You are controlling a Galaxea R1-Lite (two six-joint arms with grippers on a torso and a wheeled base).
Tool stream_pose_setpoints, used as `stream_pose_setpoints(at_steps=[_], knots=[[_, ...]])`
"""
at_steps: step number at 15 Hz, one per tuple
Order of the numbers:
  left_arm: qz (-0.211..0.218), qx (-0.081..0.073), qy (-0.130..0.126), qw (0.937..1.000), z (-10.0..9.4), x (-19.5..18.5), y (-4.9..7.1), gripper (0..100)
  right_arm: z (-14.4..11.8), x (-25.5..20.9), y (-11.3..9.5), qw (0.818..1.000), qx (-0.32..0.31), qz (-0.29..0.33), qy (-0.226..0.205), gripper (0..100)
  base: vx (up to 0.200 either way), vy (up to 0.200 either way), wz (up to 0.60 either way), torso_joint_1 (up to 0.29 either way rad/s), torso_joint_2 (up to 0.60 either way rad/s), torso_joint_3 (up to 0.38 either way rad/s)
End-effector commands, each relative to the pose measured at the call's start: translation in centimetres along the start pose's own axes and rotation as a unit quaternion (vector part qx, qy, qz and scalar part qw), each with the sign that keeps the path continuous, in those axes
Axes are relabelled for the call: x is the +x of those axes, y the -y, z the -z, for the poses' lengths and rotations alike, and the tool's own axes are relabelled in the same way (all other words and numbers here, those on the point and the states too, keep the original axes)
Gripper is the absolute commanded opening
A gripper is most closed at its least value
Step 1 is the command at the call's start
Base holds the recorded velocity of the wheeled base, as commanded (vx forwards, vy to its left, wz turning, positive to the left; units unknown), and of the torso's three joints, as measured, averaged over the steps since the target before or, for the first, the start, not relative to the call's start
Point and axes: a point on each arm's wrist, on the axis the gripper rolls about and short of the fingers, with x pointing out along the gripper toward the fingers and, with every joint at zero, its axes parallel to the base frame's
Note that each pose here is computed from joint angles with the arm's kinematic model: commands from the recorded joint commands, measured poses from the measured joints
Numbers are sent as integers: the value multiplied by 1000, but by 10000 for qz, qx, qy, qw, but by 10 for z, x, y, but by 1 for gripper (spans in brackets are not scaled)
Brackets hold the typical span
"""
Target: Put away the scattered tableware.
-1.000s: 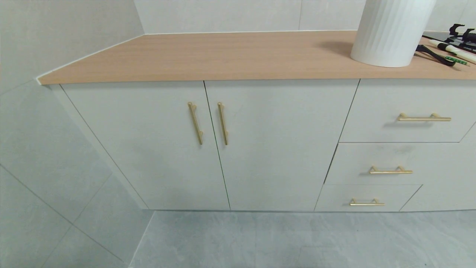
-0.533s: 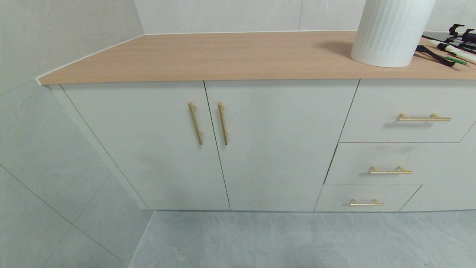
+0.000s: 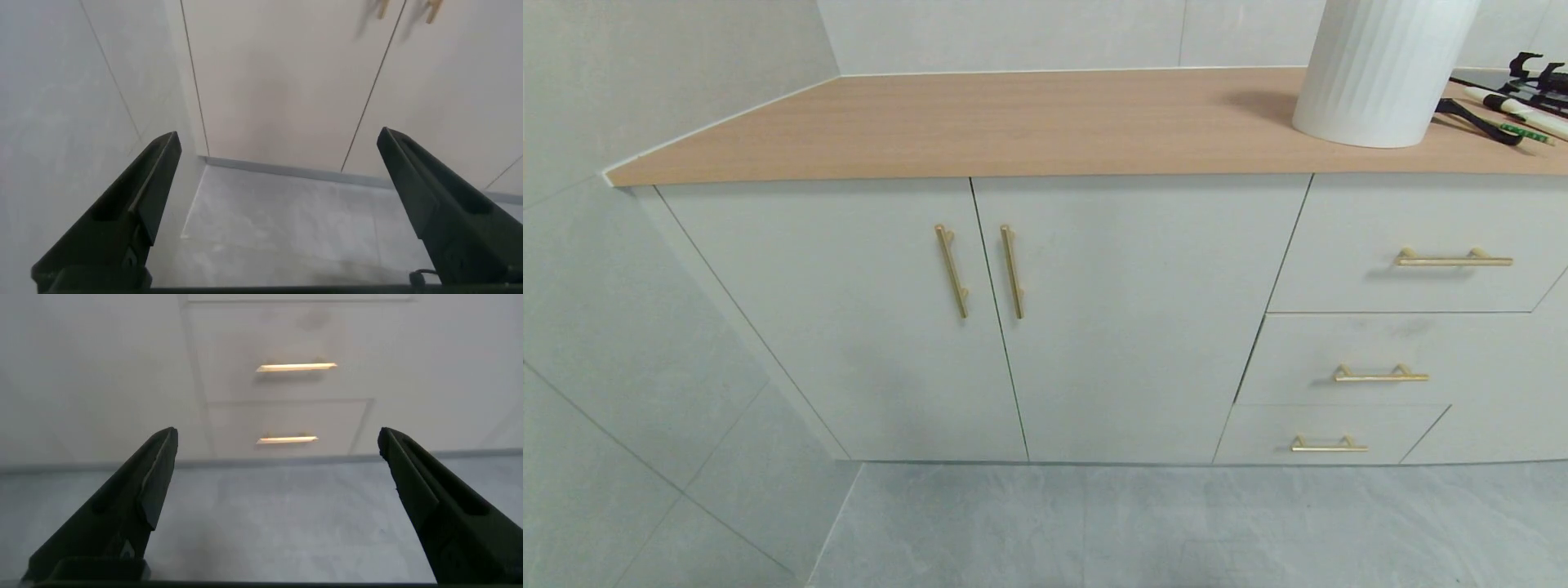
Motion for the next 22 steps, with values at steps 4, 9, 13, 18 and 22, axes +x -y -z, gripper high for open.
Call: stream_pose_setpoints(at_steps=[4,9,13,18,22], knots=[[591,683,-210,9957,5,0,2,100,1,0,0,10000,4,-59,-48,100,0,0,0,0,0,0],[631,429,-210,9969,4,0,3,100,1,0,0,10000,11,-59,-48,100,0,0,0,0,0,0],[628,291,-211,9974,4,0,3,100,1,0,0,10000,11,-59,-48,100,0,0,0,0,0,0],[629,299,-203,9974,4,0,3,100,1,0,0,10000,11,-59,-48,100,0,0,0,0,0,0],[629,322,-201,9973,4,0,3,100,1,0,0,10000,11,-59,-48,100,0,-200,0,2,2,-1]])
